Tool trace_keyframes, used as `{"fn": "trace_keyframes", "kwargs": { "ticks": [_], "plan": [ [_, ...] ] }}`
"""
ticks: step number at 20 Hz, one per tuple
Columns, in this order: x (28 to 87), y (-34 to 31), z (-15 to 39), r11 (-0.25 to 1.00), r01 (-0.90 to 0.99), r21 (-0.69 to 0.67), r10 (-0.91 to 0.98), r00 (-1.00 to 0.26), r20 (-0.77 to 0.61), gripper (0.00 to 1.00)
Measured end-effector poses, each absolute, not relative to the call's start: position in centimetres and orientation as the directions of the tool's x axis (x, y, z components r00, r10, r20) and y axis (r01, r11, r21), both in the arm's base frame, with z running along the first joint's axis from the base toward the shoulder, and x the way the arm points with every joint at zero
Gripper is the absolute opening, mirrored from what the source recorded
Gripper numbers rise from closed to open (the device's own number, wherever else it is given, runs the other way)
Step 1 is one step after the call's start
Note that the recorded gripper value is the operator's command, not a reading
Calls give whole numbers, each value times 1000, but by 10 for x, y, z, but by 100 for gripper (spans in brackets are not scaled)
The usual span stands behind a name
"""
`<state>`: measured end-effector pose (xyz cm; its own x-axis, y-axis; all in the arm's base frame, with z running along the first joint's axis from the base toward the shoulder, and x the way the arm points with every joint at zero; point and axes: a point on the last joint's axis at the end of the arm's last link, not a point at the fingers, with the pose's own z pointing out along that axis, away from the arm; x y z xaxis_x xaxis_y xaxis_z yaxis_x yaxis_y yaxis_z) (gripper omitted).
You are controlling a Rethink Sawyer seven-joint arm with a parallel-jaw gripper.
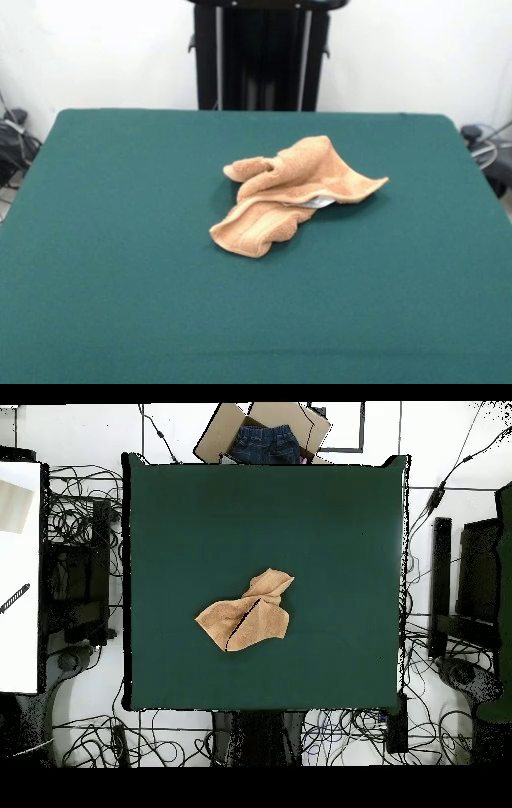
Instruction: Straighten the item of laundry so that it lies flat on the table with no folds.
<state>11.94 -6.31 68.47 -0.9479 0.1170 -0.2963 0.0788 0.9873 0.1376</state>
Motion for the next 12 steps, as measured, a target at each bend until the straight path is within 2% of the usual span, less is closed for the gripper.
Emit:
{"fn": "trace_keyframes", "kwargs": {
  "ticks": [4, 12],
  "plan": [
    [123, -72, 677, 987, 65, 149, 115, -928, -355, 100],
    [124, -91, 668, 972, 162, 171, 225, -856, -465, 100]
  ]
}}
